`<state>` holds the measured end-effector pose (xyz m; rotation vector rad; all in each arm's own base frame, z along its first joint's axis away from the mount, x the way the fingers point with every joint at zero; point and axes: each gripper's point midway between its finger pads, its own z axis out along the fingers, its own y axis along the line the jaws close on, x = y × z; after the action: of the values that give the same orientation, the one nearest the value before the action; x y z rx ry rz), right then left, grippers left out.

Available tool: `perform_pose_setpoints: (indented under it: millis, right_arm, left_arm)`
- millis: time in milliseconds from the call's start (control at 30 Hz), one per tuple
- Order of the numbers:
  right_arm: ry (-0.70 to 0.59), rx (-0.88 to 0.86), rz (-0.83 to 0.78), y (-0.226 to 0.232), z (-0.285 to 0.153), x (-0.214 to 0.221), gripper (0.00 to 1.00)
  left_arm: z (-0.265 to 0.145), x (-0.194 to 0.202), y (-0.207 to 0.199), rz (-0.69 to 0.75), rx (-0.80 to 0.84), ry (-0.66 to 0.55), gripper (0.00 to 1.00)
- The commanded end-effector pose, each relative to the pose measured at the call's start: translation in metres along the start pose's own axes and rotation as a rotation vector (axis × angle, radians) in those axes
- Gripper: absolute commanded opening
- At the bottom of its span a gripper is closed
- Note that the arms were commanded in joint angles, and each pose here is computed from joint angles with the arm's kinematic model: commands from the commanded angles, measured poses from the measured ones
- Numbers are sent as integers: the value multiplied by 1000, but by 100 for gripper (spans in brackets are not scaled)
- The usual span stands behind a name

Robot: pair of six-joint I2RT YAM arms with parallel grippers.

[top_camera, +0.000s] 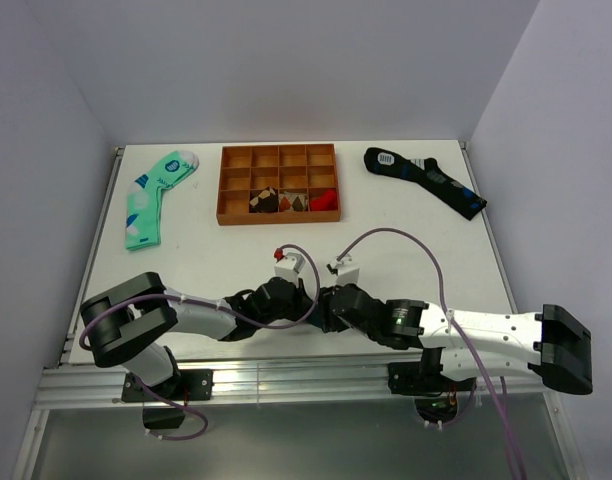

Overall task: Roll the socks
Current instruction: Pick up the sock at the center of the board.

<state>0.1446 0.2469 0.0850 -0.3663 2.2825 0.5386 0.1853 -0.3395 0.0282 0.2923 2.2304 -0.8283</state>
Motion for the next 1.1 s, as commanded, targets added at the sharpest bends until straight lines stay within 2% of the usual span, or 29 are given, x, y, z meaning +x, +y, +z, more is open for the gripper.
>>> perform_pose_setpoints:
  millis: [0,433,733,1067]
  right_arm:
    - [-41,10,-23,0,0,3,54]
    - [-110,-5,-114,21,3,16,55]
    - [17,113,-406,39,5,22,56]
    - [63,139,-546,46,4,16,57]
  left_arm:
    - [-17,73,53,102,-148,262,0]
    - [-16,82,50,97,-122,297,0]
    - [-14,85,48,101,-113,311,0]
    - [-12,88,48,104,-111,325,0]
